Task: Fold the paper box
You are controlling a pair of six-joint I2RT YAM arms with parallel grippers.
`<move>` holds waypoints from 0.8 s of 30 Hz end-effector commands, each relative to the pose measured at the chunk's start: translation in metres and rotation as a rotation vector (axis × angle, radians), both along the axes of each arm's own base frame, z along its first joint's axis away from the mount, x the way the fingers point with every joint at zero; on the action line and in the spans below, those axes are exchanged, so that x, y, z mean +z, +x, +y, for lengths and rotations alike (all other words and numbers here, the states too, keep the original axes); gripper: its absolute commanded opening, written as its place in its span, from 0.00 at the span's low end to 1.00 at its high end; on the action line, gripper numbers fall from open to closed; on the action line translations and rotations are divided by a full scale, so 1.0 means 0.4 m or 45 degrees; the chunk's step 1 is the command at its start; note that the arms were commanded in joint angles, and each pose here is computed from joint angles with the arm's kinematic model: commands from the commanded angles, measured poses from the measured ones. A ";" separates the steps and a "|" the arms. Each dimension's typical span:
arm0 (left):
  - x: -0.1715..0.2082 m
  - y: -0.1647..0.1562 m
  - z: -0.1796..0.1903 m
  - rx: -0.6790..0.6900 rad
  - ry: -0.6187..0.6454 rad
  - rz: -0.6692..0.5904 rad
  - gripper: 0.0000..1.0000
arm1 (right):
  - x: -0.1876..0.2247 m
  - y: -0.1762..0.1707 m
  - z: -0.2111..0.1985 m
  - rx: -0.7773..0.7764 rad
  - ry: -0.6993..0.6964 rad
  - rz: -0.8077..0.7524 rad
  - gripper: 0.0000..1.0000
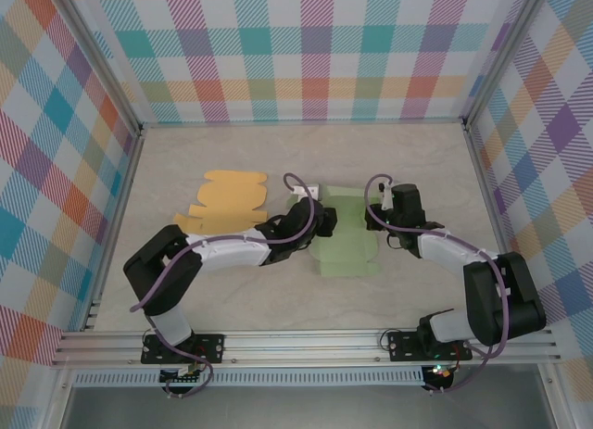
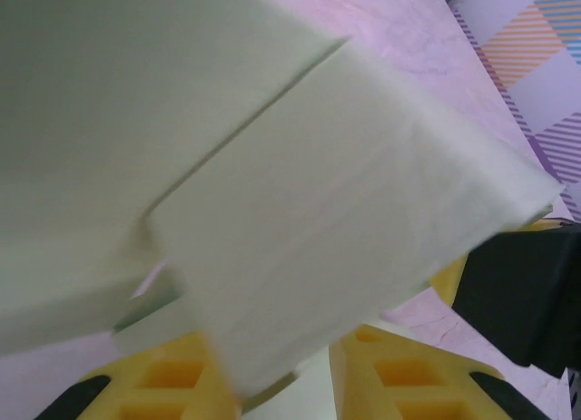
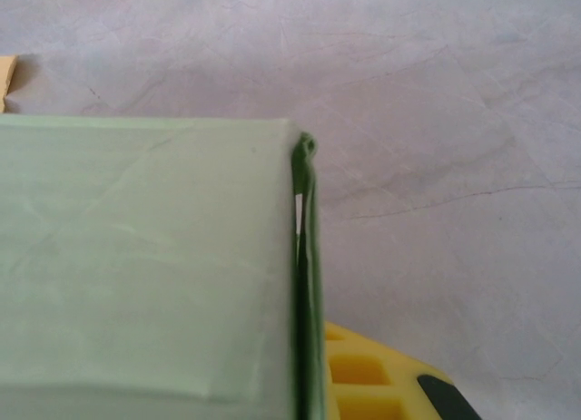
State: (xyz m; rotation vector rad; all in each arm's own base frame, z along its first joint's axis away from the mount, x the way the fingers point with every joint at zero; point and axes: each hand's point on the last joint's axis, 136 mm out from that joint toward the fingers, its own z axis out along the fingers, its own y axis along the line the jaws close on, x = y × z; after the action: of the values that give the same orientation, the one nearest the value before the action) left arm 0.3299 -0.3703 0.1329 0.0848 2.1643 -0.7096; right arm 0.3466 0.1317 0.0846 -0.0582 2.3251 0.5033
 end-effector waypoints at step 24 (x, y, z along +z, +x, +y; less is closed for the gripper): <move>0.251 -0.161 0.306 0.074 -0.029 -0.289 0.69 | 0.043 0.020 0.025 0.023 0.063 -0.065 0.00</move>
State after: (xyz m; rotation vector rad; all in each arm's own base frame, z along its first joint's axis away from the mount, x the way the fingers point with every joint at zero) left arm 0.2639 -0.2827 0.2354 0.1241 1.9342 -0.8258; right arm 0.3480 0.1352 0.0881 -0.0681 2.3091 0.5269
